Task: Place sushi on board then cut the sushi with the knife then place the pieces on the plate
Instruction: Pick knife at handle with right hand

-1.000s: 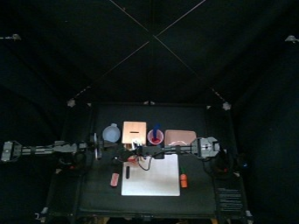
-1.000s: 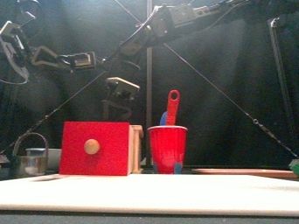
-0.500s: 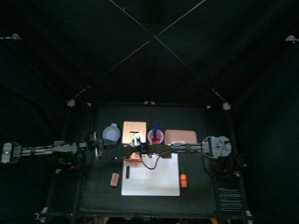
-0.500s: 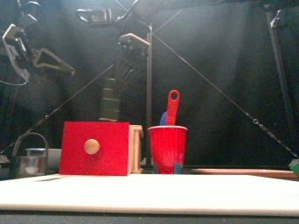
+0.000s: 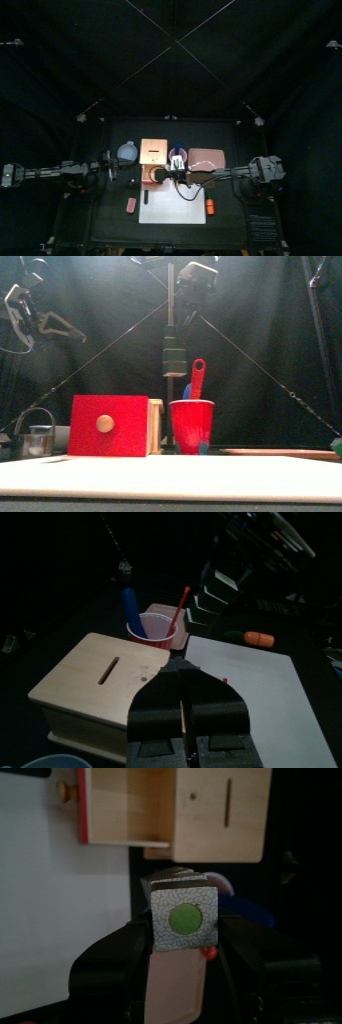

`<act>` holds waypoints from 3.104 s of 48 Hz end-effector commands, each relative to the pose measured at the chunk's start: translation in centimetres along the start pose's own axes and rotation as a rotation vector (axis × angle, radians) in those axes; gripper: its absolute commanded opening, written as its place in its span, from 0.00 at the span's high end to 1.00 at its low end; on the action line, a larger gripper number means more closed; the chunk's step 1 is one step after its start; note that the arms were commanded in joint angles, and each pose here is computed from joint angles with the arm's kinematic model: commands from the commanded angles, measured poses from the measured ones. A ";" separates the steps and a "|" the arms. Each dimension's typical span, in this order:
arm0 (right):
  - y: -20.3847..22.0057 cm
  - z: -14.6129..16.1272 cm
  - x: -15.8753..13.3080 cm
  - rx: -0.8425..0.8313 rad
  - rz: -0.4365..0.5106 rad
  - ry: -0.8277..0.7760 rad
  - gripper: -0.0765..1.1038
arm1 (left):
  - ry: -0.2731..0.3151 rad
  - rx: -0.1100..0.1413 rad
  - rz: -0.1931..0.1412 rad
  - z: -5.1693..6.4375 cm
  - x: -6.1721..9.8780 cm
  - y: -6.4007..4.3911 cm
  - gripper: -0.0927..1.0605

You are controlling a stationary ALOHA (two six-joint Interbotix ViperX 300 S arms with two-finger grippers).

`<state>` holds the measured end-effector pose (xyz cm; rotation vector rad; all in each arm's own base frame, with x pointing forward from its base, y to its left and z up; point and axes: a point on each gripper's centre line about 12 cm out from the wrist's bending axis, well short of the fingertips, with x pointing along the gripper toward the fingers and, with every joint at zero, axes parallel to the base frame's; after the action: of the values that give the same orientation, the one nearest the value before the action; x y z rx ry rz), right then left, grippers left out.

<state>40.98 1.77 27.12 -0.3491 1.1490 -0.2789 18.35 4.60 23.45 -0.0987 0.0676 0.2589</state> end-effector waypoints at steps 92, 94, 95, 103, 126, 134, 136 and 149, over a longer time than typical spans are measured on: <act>16.0 -1.5 5.3 0.117 0.028 -0.051 0.15 | -0.033 -0.020 0.055 0.6 0.1 1.0 0.87; 16.1 -1.2 5.3 0.120 0.033 -0.053 0.15 | -0.033 -0.019 0.058 0.6 0.1 1.1 0.87; 16.2 -1.1 5.3 0.119 0.034 -0.054 0.15 | -0.033 -0.019 0.058 0.6 0.1 1.1 0.87; 16.3 -0.2 5.6 0.126 0.034 -0.061 0.15 | -0.022 -0.024 0.070 0.1 0.0 1.3 0.87; 12.6 -1.3 2.7 0.205 0.013 -0.069 0.15 | -0.013 -0.029 0.074 -0.2 -0.1 1.4 0.87; 8.3 -2.9 0.2 0.285 0.024 -0.107 0.15 | -0.014 -0.028 0.073 -0.2 -0.1 1.4 0.87; 7.4 -3.3 -0.2 0.297 0.028 -0.116 0.15 | -0.016 -0.028 0.073 -0.2 -0.1 1.4 0.87; 0.1 -6.4 -1.8 0.455 0.068 -0.215 0.15 | -0.026 -0.030 0.062 0.3 0.0 1.1 0.87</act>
<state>35.52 3.70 24.03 -0.0160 0.9386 -0.4239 17.67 5.66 22.40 -0.1297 0.0761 0.3285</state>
